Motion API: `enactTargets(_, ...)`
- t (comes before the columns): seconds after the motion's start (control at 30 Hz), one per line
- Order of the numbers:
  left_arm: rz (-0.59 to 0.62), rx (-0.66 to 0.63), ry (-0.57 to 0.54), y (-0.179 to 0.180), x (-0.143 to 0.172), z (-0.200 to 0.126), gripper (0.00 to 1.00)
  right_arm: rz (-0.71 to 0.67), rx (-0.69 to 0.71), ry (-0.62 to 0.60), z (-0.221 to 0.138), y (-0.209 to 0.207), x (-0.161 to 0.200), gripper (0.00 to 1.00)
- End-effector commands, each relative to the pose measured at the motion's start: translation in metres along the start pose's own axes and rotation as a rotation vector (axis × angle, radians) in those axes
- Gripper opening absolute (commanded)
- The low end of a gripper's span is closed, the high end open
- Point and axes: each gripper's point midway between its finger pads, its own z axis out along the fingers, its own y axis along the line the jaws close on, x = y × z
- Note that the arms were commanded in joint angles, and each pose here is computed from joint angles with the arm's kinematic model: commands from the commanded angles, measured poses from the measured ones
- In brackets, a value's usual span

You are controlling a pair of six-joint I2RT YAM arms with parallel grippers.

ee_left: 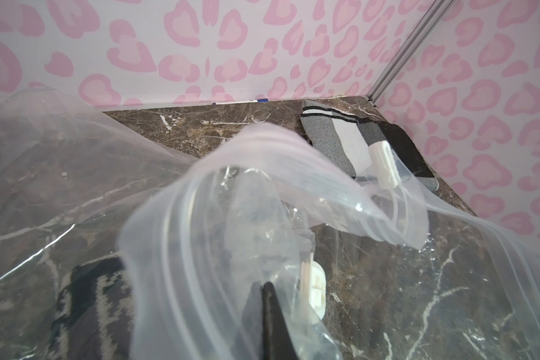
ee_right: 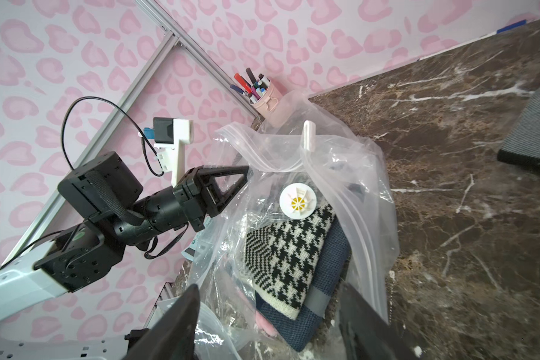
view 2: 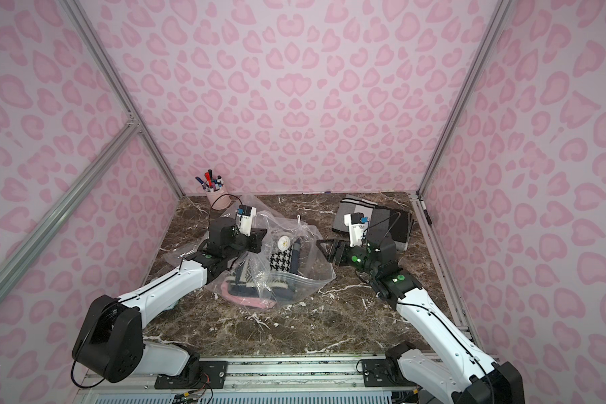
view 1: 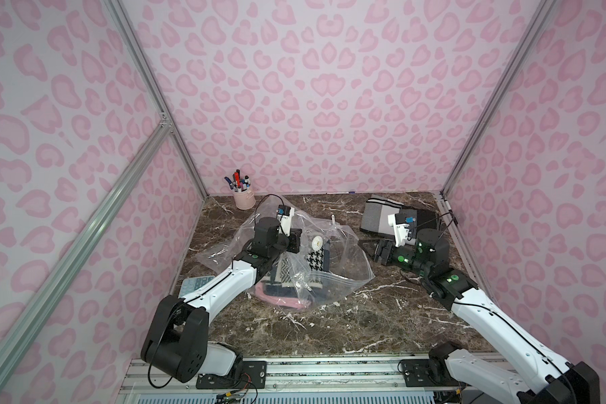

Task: Take the blanket out of the vacuum bag
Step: Take out the blanket from the vacuum bag.

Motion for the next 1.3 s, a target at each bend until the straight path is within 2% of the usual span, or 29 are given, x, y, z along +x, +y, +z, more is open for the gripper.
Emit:
enactTargets(0.0, 0.026, 0.005, -0.045, -0.007, -0.009, -0.007, 0.05, 0.028, -0.038, 0.02, 0.021, 0.012, 0.005, 0.7)
enactTargets(0.1, 0.042, 0.003, -0.063, -0.01, -0.016, -0.013, 0.05, 0.019, -0.068, 0.094, 0.054, 0.022, 0.023, 0.7)
enactTargets(0.23, 0.057, -0.019, -0.105, -0.01, -0.023, -0.024, 0.05, 0.028, -0.059, 0.179, 0.095, 0.014, 0.05, 0.68)
enactTargets(0.43, 0.076, -0.048, -0.146, -0.009, -0.037, -0.035, 0.04, 0.021, 0.027, 0.229, 0.128, -0.015, 0.085, 0.66)
enactTargets(0.7, 0.079, -0.107, -0.2, -0.002, -0.049, -0.047, 0.05, 0.006, 0.079, 0.265, 0.144, -0.037, 0.115, 0.67)
enactTargets(0.87, 0.091, -0.098, -0.156, -0.005, -0.048, -0.04, 0.04, 0.006, 0.072, 0.254, 0.149, -0.045, 0.124, 0.67)
enactTargets(1.27, 0.087, -0.087, -0.134, -0.005, -0.042, -0.038, 0.04, 0.002, 0.009, 0.247, 0.154, -0.054, 0.13, 0.69)
